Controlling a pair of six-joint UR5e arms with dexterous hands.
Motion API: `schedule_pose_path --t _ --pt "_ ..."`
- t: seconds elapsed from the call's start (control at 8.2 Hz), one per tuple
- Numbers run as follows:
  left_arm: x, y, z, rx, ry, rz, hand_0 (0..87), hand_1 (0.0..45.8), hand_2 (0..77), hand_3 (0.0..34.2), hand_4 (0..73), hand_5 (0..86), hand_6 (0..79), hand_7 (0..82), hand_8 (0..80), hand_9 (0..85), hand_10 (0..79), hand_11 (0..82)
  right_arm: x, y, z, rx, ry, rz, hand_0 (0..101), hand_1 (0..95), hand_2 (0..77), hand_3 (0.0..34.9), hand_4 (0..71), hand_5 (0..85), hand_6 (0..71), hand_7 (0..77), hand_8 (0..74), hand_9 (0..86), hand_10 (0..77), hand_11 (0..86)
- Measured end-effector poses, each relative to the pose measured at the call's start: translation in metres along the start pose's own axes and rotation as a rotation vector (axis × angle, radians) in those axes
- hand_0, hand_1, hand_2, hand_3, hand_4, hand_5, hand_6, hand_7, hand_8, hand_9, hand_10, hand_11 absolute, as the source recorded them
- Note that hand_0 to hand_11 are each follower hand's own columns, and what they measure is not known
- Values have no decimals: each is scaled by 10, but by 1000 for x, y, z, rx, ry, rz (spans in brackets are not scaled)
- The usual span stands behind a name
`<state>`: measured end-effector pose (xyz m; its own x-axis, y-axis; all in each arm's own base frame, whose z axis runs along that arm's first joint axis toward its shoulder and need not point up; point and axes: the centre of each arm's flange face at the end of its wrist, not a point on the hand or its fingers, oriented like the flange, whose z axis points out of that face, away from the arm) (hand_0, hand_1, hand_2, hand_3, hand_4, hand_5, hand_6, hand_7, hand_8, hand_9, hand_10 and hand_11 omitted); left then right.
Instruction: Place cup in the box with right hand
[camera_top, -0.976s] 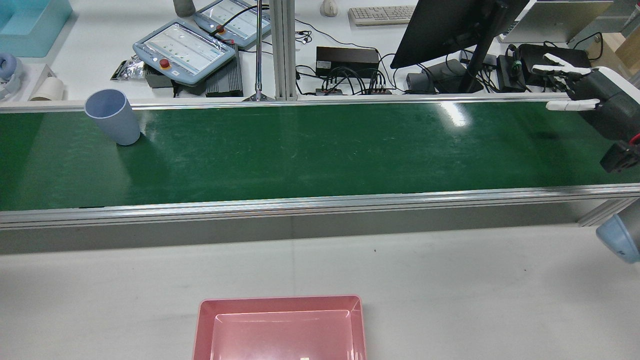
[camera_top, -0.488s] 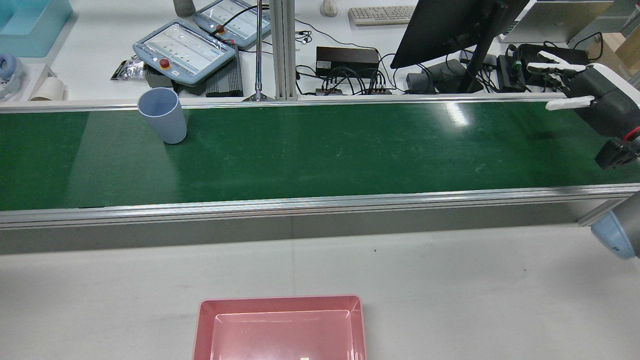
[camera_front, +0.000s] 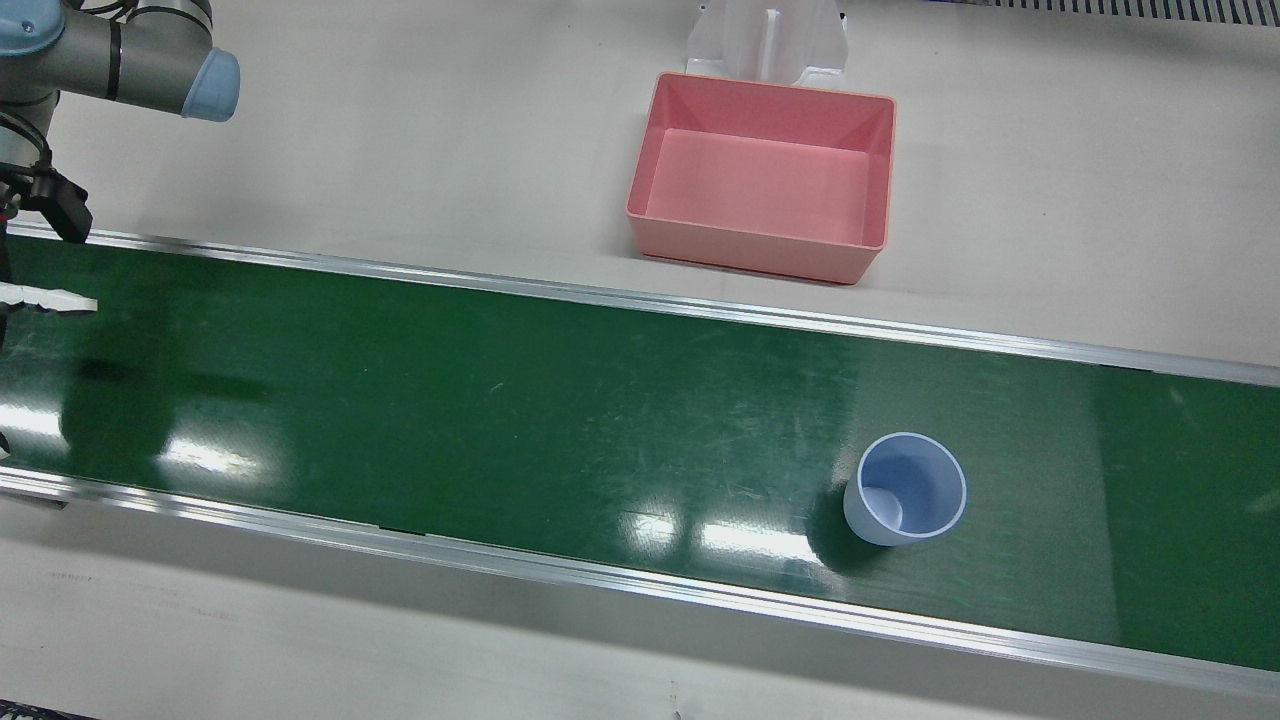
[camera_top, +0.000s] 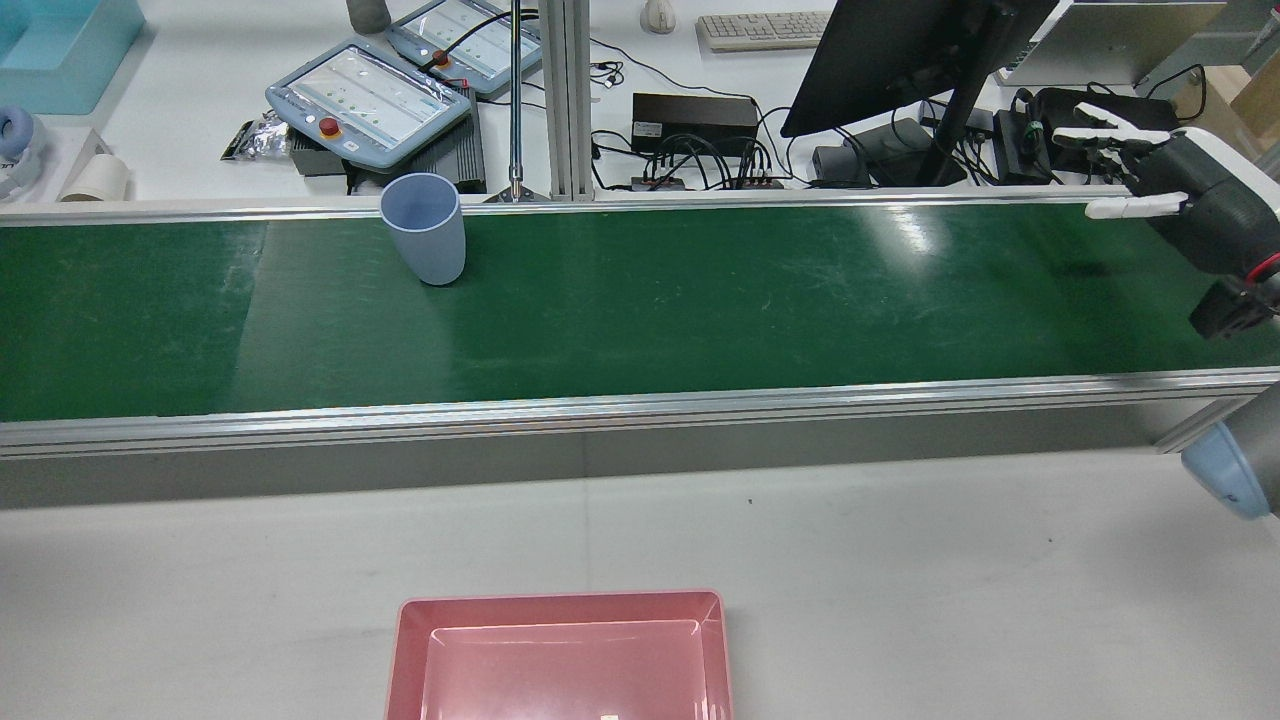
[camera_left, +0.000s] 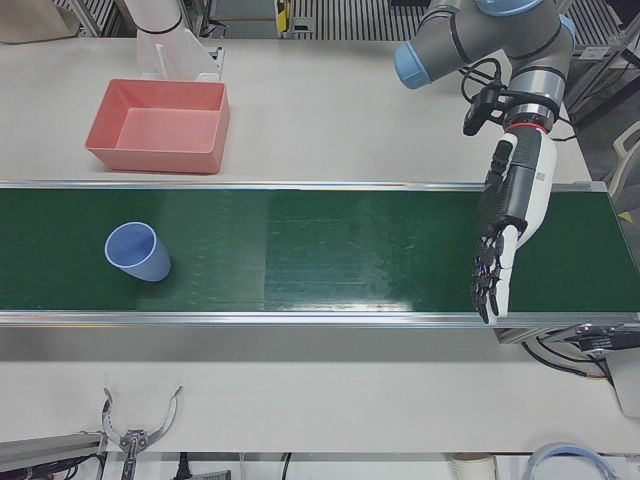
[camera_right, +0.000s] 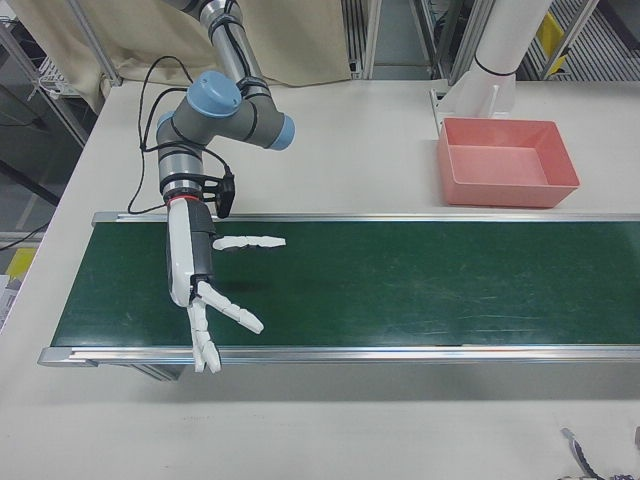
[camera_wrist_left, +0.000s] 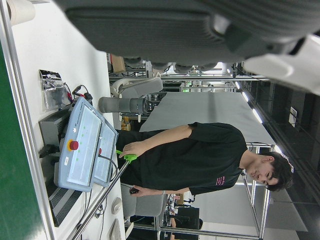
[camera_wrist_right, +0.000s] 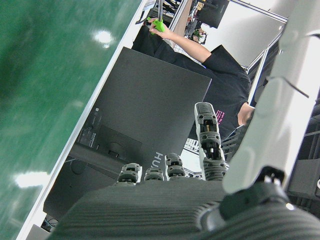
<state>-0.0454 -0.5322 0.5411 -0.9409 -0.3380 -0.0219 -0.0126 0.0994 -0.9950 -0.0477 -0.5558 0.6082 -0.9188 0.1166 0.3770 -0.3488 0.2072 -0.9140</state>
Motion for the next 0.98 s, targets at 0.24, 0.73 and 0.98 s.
schedule_pose_path --t 0.24,0.73,0.98 --pt "0 0 0 0 0 0 0 5 5 0 11 5 5 5 0 0 0 0 0 0 0 1 0 1 493 131 38 1 164 49 38 120 5 44 38 65" --pt "0 0 0 0 1 0 0 5 5 0 11 0 0 5 0 0 0 0 0 -1 -1 1 2 0 493 153 120 1 158 49 38 125 5 44 38 65" --pt "0 0 0 0 1 0 0 5 5 0 11 5 5 5 0 0 0 0 8 2 -1 -3 15 -1 485 131 76 1 158 49 38 125 5 44 38 65"
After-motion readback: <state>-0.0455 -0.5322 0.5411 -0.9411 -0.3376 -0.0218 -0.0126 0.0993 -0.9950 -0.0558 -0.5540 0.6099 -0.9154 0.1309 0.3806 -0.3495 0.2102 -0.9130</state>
